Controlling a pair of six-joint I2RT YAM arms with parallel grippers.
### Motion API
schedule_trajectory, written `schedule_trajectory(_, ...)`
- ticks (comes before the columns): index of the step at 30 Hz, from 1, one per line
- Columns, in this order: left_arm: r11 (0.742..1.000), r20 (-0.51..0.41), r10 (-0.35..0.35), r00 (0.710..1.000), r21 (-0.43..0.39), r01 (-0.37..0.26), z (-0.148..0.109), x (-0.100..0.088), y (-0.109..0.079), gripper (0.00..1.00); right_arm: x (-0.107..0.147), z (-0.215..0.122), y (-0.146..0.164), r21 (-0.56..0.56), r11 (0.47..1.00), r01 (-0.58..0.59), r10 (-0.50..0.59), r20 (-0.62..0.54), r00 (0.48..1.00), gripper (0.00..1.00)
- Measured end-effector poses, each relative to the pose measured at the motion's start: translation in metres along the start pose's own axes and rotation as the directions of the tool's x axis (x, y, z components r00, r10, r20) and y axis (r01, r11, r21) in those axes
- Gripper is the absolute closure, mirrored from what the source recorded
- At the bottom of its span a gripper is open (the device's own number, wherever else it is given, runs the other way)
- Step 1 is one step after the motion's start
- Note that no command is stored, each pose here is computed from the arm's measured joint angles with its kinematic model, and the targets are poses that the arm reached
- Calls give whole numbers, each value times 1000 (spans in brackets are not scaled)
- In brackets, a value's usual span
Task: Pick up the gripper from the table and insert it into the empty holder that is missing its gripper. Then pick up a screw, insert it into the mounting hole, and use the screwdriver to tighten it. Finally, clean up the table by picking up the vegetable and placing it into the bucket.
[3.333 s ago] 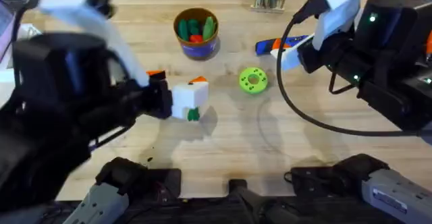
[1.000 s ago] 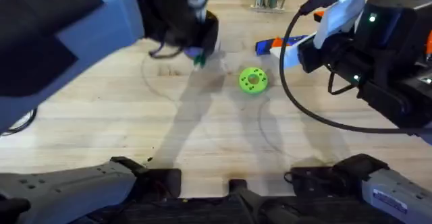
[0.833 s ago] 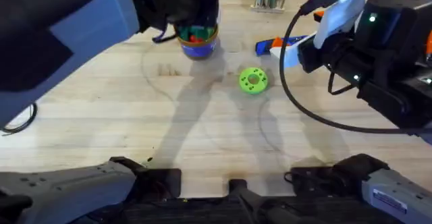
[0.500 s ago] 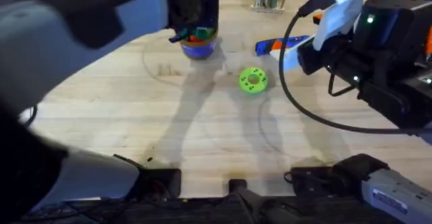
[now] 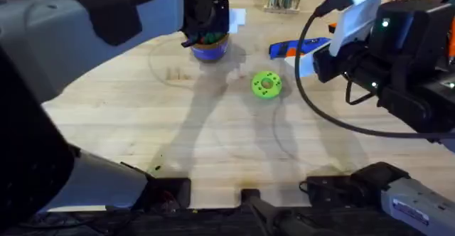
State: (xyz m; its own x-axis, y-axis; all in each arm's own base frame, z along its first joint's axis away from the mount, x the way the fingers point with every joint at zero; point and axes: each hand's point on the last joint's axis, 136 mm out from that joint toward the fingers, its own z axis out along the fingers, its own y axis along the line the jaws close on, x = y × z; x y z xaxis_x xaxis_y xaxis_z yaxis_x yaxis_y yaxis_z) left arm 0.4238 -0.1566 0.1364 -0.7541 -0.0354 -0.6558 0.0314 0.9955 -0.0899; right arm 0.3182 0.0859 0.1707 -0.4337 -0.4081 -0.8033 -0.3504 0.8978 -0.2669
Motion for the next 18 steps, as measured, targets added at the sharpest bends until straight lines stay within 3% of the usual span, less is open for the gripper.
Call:
schedule_trajectory(4, 1000, -10, 7, 1000, -4, -8, -22, -2, 4, 13, 0, -11, -1, 1, 995, -101, 101, 6, 995, 10)
schedule_trajectory(9, 998, 31, 68, 997, 4, -68, -92, -14, 15, 14, 20, -44, 1, -8, 987, -160, 159, -82, 984, 10)
schedule_trajectory(14, 989, -21, 148, 989, -18, -148, -164, 14, 42, 13, 31, -86, -1, -9, 980, -197, 192, -180, 965, 11)
schedule_trajectory(18, 983, -67, 177, 982, -27, -179, -197, 38, 58, 13, 25, -113, -5, -1, 969, -246, 244, -144, 959, 10)
